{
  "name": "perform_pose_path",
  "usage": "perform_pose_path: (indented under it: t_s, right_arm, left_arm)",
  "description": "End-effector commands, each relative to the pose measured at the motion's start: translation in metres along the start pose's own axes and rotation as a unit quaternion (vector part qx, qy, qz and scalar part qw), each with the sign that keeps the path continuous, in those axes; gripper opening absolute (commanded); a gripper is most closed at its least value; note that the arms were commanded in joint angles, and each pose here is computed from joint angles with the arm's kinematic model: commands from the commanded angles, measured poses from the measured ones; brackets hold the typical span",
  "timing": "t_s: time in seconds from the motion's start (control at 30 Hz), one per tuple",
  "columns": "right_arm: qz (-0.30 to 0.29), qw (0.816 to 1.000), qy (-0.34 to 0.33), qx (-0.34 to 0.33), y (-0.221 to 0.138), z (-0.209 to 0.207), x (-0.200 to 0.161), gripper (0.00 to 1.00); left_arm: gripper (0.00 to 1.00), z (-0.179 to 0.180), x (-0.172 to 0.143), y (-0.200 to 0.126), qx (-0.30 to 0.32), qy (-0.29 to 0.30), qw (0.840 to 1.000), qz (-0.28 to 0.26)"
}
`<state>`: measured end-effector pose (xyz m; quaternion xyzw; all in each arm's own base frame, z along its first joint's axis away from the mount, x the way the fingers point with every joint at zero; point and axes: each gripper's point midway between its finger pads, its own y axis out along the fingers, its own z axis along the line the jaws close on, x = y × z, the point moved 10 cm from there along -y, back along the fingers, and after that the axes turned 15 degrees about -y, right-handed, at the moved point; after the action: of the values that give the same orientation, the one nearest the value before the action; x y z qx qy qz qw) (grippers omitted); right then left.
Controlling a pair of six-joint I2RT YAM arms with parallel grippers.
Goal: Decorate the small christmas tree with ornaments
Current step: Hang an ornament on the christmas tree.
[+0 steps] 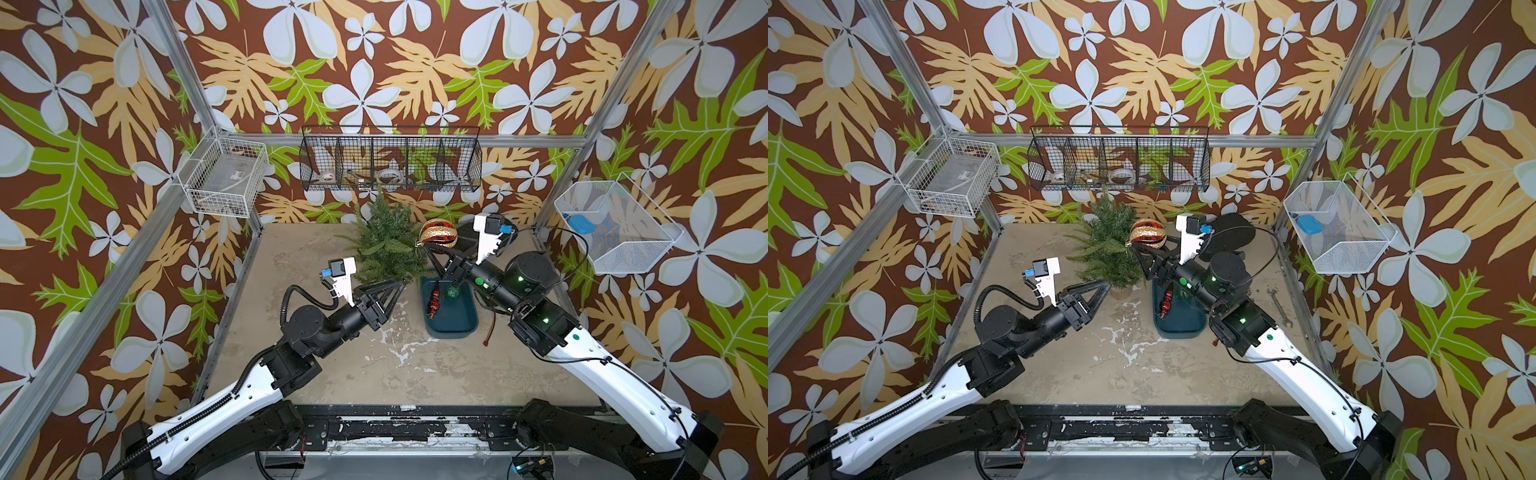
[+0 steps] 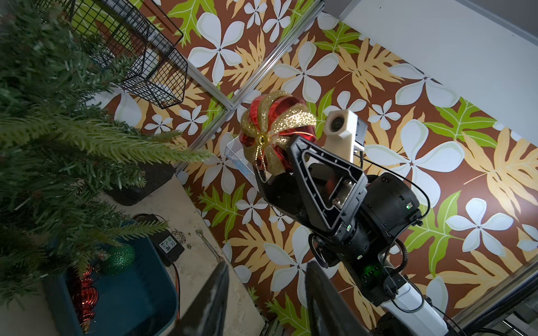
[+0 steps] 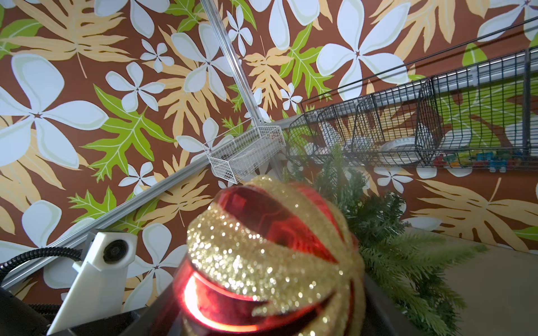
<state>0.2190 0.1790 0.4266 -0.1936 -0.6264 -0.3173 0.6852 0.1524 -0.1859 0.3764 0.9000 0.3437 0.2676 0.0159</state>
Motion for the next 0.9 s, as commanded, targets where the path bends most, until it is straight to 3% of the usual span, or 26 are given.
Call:
perform_pose_path:
  t_s: [0.0, 0.27, 0.43, 0.67, 0.87]
  right_arm:
    - [-0.026, 0.999, 0.002, 0.027, -0.001, 0.005, 0.008, 0.69]
    - [-0.022, 0.998, 0.011, 0.049, 0.004, 0.006, 0.001, 0.69]
    - [-0.023, 0.998, 0.013, 0.052, 0.006, 0.006, 0.0, 0.69]
    - [-0.023, 0.998, 0.016, 0.059, 0.005, 0.007, -0.001, 0.69]
    - [-0.024, 0.998, 0.016, 0.06, 0.004, 0.007, -0.001, 0.69]
  left_arm:
    - [0.44, -0.001, 0.004, 0.006, -0.021, 0.009, 1.0, 0.006]
    - [0.24, -0.007, 0.019, 0.026, -0.066, 0.018, 0.998, 0.01]
    - [0.21, -0.005, 0.023, 0.033, -0.071, 0.021, 0.997, 0.013]
    - [0.28, -0.004, 0.024, 0.038, -0.074, 0.02, 0.997, 0.016]
    - [0.21, -0.005, 0.024, 0.042, -0.083, 0.017, 0.996, 0.022]
